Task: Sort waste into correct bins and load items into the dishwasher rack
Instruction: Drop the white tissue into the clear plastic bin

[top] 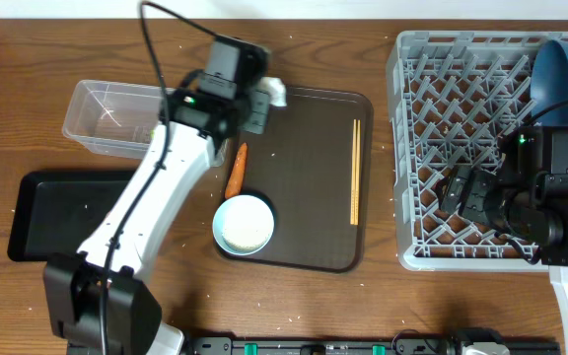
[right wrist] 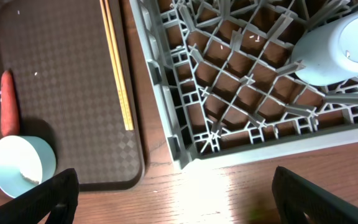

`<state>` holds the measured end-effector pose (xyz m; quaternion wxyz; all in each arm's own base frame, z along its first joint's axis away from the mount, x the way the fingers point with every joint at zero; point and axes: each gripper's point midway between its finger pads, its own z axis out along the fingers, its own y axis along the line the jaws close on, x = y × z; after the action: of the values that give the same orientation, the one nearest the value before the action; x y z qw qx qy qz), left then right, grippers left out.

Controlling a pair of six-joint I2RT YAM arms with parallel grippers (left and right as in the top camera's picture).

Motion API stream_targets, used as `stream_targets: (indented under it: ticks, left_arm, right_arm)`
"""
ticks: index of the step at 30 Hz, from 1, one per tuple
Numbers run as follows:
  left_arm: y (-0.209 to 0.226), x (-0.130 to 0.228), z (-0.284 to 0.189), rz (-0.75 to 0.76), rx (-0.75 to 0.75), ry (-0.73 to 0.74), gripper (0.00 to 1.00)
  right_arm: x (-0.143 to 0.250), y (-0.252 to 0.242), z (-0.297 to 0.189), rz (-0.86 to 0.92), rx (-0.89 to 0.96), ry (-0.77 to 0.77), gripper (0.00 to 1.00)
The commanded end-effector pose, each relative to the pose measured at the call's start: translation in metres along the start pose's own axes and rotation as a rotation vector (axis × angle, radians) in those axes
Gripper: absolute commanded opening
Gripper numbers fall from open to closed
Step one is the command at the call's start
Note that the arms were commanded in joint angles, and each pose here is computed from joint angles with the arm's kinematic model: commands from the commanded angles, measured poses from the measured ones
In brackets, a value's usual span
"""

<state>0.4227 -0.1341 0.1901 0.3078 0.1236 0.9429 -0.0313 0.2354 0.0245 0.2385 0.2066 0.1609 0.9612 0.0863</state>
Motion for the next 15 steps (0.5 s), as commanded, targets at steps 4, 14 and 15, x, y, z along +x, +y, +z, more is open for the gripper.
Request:
stream_targets:
  ticks: [4,14,15]
  left_arm:
    - [0.079,0.024,0.027,-0.159,-0.154,0.101,0.06]
    - [0.122,0.027,0.037,-0.213,-0.193,0.096,0.55]
    - [0.121,0.03,0.036,-0.214,-0.192,0.109,0.56]
  right_arm:
    - [0.0,0.0,-0.002,-0.03,-0.005,-0.001,0.93]
    - [0.002,-0.001,-0.002,-0.036,-0.002,0.008,0.93]
    - [0.002,-0.001,-0.002,-0.036,-0.001,0.008,0.93]
